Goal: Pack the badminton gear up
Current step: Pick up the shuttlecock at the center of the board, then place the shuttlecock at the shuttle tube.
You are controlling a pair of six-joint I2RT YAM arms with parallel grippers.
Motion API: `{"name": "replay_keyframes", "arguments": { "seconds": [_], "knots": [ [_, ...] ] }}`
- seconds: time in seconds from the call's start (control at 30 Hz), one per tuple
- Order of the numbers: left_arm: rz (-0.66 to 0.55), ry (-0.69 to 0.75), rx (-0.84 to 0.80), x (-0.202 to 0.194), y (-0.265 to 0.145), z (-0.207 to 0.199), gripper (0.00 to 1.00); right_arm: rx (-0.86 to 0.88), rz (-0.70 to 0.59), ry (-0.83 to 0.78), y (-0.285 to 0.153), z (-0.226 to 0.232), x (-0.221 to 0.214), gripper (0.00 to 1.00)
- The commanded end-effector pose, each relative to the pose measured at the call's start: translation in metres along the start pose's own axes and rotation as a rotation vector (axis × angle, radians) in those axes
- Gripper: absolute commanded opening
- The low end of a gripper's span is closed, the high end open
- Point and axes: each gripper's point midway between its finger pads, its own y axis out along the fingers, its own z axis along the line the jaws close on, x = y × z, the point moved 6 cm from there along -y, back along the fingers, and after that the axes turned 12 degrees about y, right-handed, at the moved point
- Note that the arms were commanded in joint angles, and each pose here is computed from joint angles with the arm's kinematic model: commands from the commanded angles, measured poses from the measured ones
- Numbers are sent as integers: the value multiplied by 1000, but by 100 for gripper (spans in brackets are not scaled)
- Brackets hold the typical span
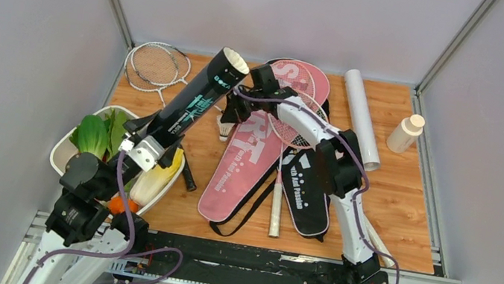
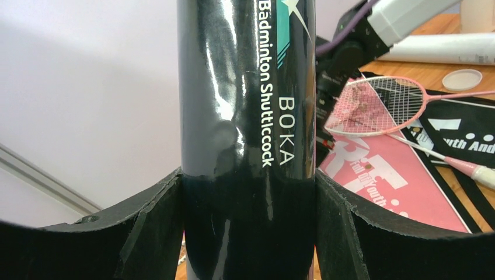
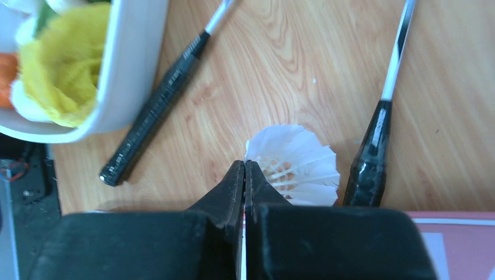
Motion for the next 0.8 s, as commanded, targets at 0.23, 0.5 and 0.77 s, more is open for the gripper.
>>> {"name": "replay_keyframes", "arguments": {
  "seconds": [0.23, 0.5, 0.77],
  "knots": [
    [43, 24, -3, -4, 13, 5, 9, -76, -378, 68, -109, 27, 100, 0],
    [-42, -78, -121, -6, 22, -22, 8, -260, -853, -29, -278, 117, 123, 0],
    [-197, -37, -229, -13, 32, -51, 8, -169, -1080, -41, -371, 213, 95, 0]
  ]
}}
